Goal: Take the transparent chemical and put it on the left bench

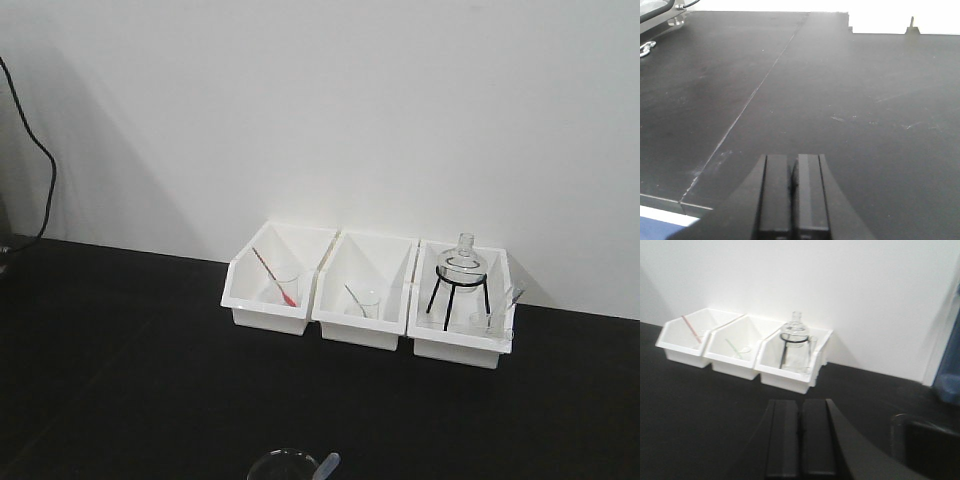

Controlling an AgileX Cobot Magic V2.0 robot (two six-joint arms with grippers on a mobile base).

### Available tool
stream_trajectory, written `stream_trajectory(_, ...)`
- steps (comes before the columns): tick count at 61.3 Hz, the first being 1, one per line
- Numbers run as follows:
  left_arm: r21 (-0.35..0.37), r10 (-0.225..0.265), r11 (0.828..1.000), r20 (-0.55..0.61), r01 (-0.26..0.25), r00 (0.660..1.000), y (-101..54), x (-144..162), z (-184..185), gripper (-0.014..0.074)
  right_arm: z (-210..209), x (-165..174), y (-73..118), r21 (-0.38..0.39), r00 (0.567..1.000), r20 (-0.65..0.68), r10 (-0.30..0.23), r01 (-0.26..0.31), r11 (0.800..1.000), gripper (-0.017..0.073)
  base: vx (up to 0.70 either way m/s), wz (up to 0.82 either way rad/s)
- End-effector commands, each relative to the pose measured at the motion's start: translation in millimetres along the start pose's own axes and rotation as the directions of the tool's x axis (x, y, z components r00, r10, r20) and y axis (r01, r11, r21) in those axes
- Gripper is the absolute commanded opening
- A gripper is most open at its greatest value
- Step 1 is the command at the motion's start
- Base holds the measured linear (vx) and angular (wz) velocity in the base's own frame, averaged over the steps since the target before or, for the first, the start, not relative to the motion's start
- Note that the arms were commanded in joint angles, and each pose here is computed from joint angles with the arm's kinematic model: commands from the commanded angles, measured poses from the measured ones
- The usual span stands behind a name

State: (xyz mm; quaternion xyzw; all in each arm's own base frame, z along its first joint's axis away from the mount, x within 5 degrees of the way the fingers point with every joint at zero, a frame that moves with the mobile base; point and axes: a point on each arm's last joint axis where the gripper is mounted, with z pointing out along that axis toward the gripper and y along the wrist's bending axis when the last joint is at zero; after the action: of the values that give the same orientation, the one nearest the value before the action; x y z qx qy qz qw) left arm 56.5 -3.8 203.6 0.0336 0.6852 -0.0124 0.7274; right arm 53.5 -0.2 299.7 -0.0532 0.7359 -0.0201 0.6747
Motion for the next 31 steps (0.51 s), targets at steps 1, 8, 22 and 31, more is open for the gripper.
stream_trajectory(1, -0.002, -0.009, 1.000, 0.081, 0.009, 0.997, 0.1, -2.8, -1.3, -0.0004, 0.5, 18.2, 1.6, 0.059, 0.991, 0.128, -0.028, 0.021, 0.998, -0.0010, 0.00, 0.00)
stream_trajectory(8, -0.002, -0.009, 1.000, 0.081, 0.009, 0.997, 0.1, -2.8, -1.3, -0.0004, 2.6, 61.8, 3.3, 0.110, 0.992, 0.130, 0.010, -0.024, 0.994, -0.0008, 0.00, 0.00)
stream_trajectory(22, -0.002, -0.009, 1.000, 0.081, 0.009, 0.997, 0.1, -2.8, -1.3, -0.0004, 12.2, 106.2, 8.1, 0.079, 0.985, 0.063, 0.159, -0.164, 0.983, -0.0007, 0.00, 0.00)
stream_trajectory(31, -0.002, -0.009, 1.000, 0.081, 0.009, 0.997, 0.1, -2.8, -1.3, -0.0004, 12.2, 107.1, 8.1, 0.080, 0.986, 0.054, 0.156, -0.160, 0.984, -0.0007, 0.00, 0.00)
